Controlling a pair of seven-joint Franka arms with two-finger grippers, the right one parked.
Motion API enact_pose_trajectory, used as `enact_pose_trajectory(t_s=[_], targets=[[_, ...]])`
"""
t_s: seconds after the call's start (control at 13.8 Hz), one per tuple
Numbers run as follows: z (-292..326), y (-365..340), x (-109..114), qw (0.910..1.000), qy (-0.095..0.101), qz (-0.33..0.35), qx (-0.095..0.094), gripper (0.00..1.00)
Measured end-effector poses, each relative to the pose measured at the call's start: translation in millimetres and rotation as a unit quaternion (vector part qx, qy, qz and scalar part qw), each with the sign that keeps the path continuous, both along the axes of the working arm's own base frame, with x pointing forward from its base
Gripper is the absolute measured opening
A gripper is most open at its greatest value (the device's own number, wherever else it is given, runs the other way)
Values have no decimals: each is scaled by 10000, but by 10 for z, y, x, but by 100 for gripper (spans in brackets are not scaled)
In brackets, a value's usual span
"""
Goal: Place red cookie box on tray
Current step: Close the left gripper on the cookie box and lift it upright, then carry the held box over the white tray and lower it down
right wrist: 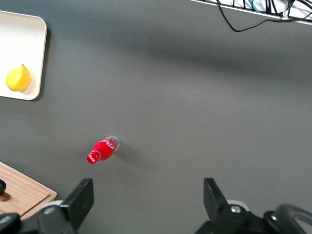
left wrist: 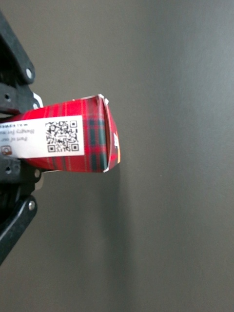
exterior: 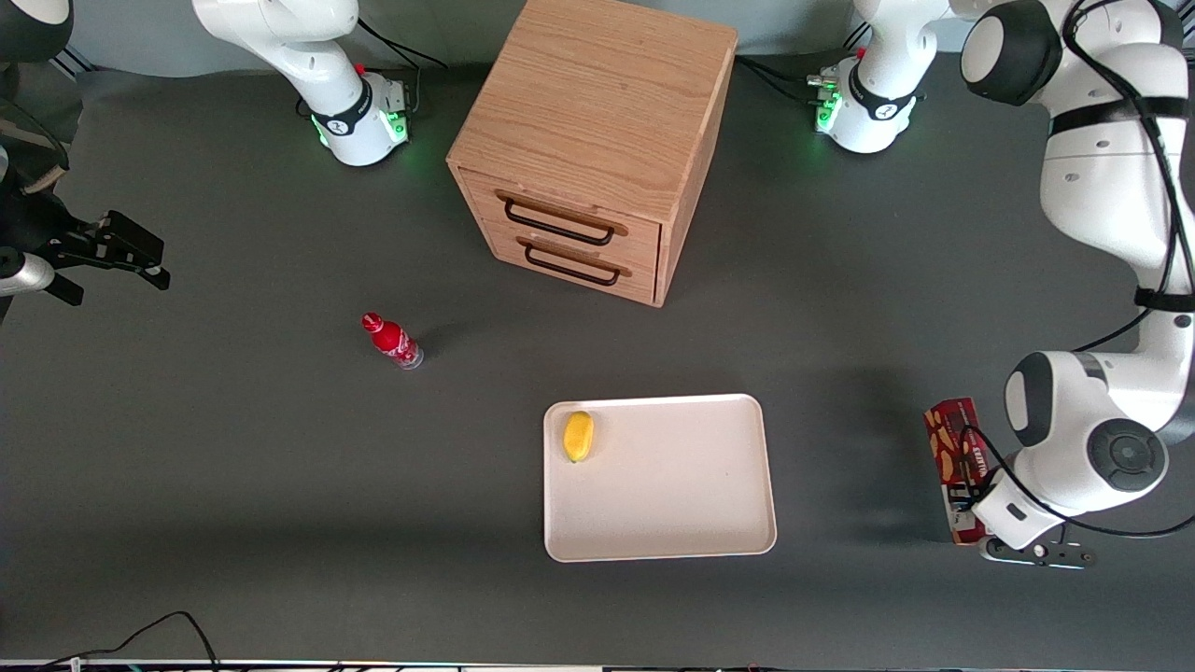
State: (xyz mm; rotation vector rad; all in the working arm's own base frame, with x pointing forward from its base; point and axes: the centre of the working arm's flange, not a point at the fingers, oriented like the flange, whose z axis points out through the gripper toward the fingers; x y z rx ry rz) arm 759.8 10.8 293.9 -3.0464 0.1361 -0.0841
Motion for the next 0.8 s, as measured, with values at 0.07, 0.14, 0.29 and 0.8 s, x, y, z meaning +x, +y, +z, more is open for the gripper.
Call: enact_pose_trajectory(t_s=[0.07, 0.14, 0.29, 0.8], targets=[[386, -115, -7, 10000, 49, -35, -41, 28], [847, -268, -56, 9999, 76, -91, -88, 28], [1709, -631, -298, 9996, 163, -176, -145, 28], [2239, -2353, -778, 9983, -90, 129, -563, 28]])
